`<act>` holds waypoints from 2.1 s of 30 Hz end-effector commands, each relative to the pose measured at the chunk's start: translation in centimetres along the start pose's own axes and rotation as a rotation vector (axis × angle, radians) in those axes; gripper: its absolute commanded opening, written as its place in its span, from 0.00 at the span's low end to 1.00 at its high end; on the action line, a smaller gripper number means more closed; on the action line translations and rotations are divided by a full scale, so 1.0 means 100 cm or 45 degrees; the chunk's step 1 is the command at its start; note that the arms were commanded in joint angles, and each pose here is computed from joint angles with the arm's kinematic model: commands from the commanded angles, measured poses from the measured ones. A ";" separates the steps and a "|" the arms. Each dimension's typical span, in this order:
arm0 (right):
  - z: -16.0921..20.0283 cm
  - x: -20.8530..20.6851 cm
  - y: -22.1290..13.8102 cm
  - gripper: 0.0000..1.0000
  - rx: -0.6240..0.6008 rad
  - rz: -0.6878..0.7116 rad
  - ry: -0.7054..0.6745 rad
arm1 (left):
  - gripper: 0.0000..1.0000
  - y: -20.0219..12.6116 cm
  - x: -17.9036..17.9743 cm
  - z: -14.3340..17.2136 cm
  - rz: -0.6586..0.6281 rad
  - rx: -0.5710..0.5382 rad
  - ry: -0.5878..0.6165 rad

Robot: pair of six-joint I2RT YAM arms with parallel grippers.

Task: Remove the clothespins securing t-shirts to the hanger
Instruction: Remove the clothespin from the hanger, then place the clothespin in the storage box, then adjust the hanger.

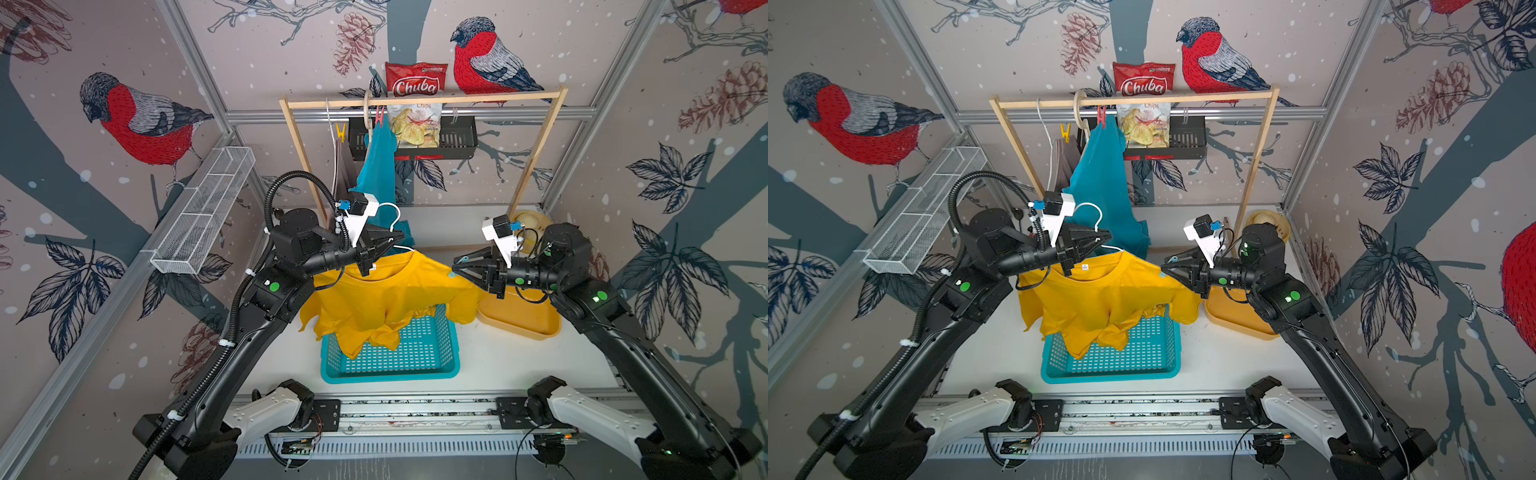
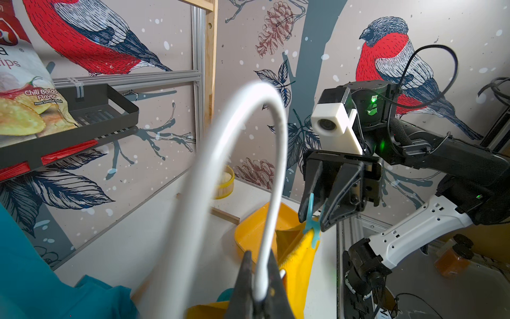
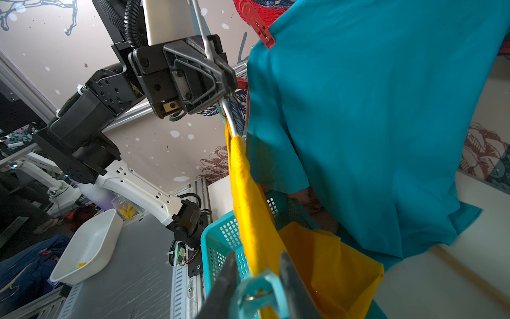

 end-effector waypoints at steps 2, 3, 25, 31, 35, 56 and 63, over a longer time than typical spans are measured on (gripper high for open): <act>-0.004 -0.001 -0.002 0.05 -0.015 0.034 -0.029 | 0.00 0.001 -0.002 -0.009 0.028 -0.056 0.050; -0.004 -0.001 -0.002 0.04 -0.017 0.042 -0.029 | 0.00 0.000 -0.001 -0.009 0.024 -0.057 0.051; 0.055 -0.123 -0.083 0.00 0.208 1.527 0.421 | 0.00 -0.024 0.005 -0.033 -0.363 -0.116 0.250; 0.133 -0.164 -0.109 0.13 0.359 1.694 0.712 | 0.00 -0.028 -0.005 -0.043 -0.307 -0.138 0.291; 0.167 -0.176 -0.115 0.33 0.426 1.717 0.844 | 0.00 -0.027 -0.006 -0.039 -0.278 -0.127 0.291; -0.008 -0.067 -0.012 0.79 0.099 0.966 0.113 | 0.00 0.026 -0.009 -0.013 -0.180 -0.024 0.185; -0.027 0.007 0.058 0.83 0.270 0.641 -0.259 | 0.00 0.039 -0.020 -0.011 -0.043 -0.057 0.155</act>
Point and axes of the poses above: each gripper's point midway between its finger pads, its own y axis out along the fingers, its own x axis along the line the jaws close on, z = x × y, the point moved 8 cm from there along -y, back along the fingers, and after that the axes turned 6 degrees about -y, right-handed, at the moved point
